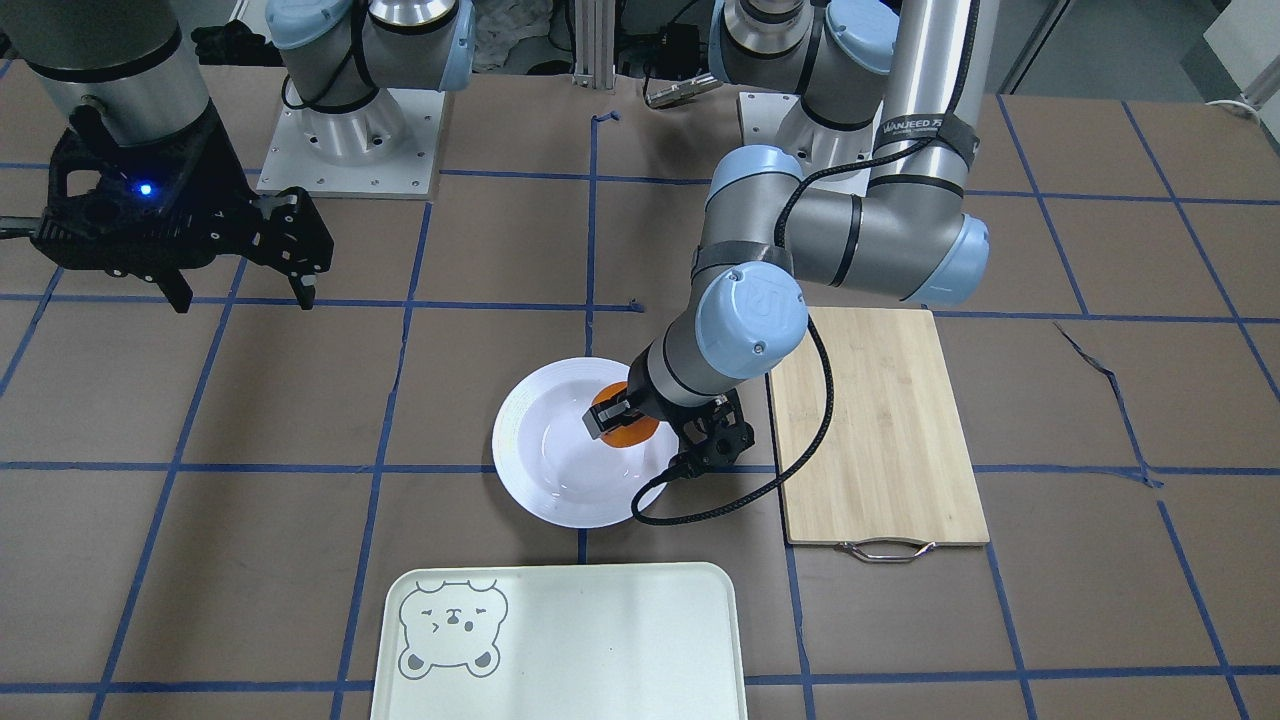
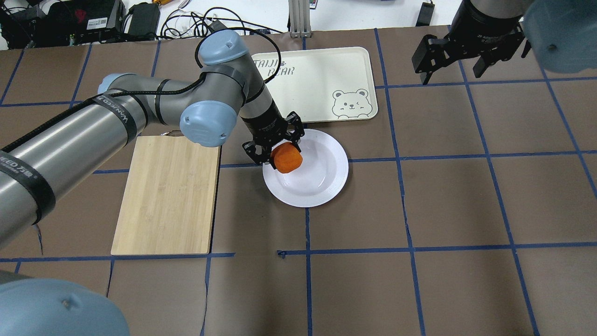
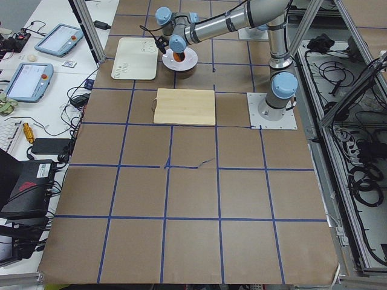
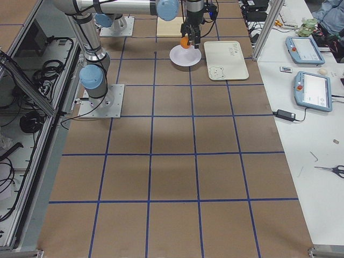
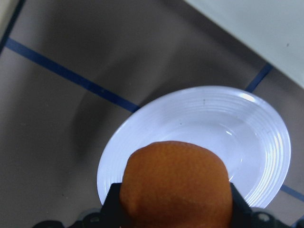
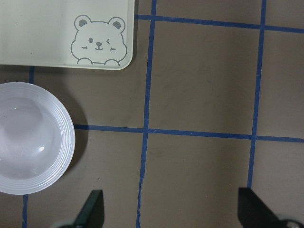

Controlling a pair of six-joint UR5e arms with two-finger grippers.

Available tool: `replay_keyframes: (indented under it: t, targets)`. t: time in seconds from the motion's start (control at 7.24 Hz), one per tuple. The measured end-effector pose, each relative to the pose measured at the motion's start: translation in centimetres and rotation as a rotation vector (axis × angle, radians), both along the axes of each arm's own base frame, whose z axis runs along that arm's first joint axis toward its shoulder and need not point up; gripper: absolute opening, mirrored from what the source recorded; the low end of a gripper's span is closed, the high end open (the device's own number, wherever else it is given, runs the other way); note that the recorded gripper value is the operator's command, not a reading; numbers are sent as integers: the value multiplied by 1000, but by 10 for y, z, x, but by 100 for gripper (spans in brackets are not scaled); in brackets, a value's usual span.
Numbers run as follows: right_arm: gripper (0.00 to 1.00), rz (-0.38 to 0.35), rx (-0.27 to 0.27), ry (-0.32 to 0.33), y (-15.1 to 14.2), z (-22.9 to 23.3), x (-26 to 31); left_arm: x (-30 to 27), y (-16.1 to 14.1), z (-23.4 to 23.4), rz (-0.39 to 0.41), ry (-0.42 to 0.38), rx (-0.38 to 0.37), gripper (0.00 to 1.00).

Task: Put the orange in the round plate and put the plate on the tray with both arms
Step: 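Carry the orange with the left gripper onto the white plate, then open the left gripper to release the orange on the plate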

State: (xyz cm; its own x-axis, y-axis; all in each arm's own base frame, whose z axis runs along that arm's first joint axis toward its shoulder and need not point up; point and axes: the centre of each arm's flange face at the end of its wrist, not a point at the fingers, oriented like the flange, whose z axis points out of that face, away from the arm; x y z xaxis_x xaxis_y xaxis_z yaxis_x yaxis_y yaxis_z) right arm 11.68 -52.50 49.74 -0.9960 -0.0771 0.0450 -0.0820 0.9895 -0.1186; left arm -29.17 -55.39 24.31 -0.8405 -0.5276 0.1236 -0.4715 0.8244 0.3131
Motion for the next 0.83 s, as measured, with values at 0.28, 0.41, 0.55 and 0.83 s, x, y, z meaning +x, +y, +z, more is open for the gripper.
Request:
replay_keyframes:
  t: [0.28,0.41,0.55,0.83]
  targets:
    - [100,0,0,0,0,0,0,-23,3,-10,-9,31,-18,100]
    - [100,0,0,0,0,0,0,-29,1,-11,9,33,-42,100]
    - [100,0,0,0,0,0,0,-30,-1,-6,19,23,-69,100]
    - [100,0,1,0,0,0,0,-19,-7,17,-32,-47,-156,100]
